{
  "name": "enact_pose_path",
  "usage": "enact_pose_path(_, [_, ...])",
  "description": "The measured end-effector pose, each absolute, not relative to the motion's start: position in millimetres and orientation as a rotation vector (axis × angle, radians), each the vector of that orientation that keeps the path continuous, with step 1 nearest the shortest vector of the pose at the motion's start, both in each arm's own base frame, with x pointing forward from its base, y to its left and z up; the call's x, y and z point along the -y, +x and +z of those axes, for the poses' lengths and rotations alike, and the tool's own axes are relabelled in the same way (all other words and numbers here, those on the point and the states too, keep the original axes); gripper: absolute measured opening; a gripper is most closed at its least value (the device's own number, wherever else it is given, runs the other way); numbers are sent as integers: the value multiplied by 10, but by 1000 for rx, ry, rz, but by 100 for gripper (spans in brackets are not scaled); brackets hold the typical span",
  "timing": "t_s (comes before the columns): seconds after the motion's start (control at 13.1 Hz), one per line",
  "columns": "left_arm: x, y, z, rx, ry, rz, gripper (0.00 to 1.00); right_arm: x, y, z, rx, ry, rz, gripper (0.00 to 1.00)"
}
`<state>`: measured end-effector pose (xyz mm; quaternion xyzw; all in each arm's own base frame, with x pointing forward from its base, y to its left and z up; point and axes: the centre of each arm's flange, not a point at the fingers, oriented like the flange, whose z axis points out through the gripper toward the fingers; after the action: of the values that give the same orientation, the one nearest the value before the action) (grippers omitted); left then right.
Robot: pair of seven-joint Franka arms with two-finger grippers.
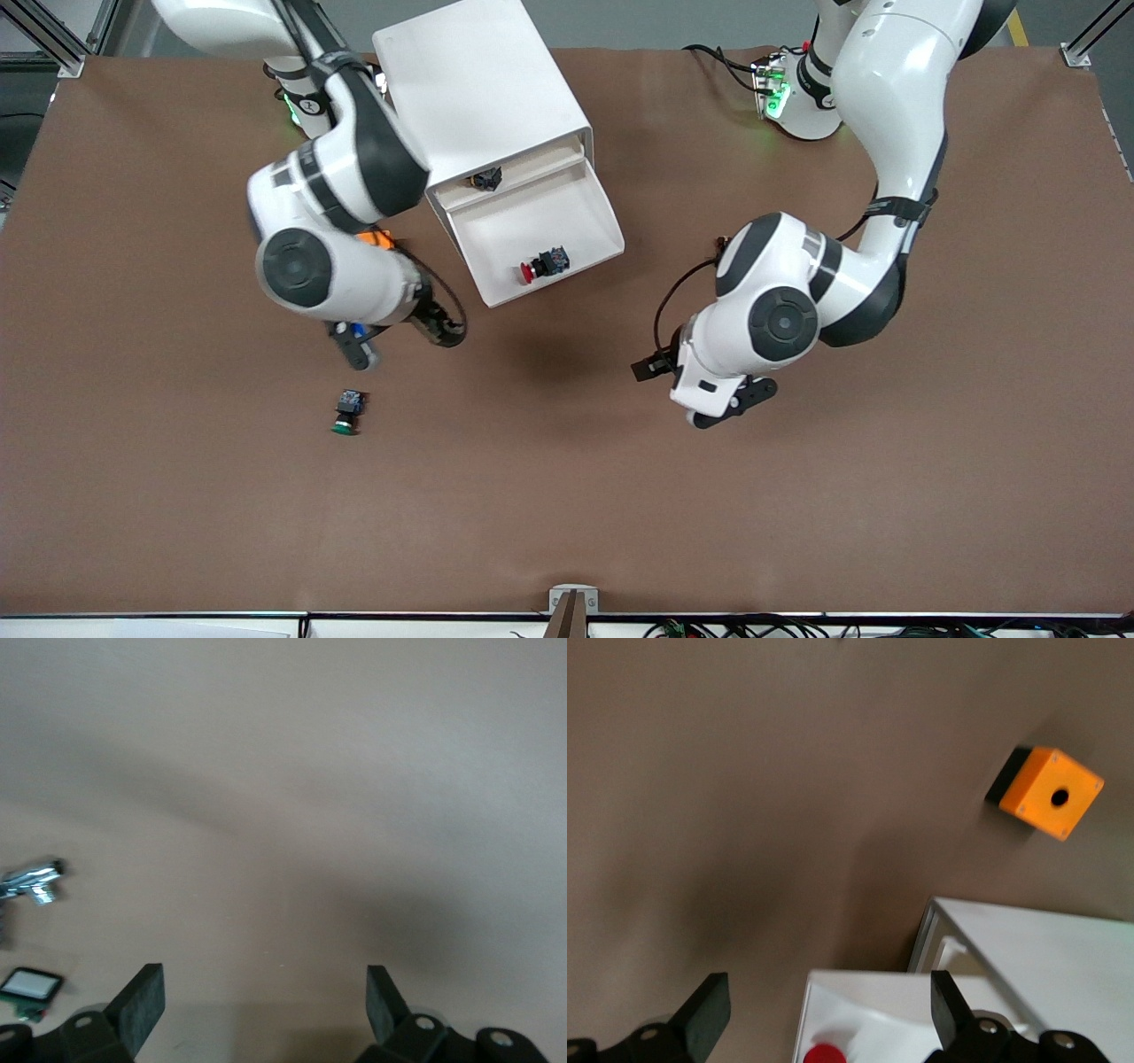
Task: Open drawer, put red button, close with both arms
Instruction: 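Withdraw the right gripper while the left gripper moves to the drawer front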
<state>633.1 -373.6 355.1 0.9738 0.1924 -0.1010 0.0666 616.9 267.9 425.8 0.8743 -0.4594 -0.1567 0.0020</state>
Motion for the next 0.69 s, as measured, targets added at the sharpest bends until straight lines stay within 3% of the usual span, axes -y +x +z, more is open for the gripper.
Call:
enact_pose_path(0.3, [4099,6139,3439,-425,2956,-297,100,-1351,6479,4519,1351,2809,-554,100])
enact_pose_path(0.69, [4618,5740,3030,-306,3001,-380,100,-96,6478,4915,937,2991,-462,100])
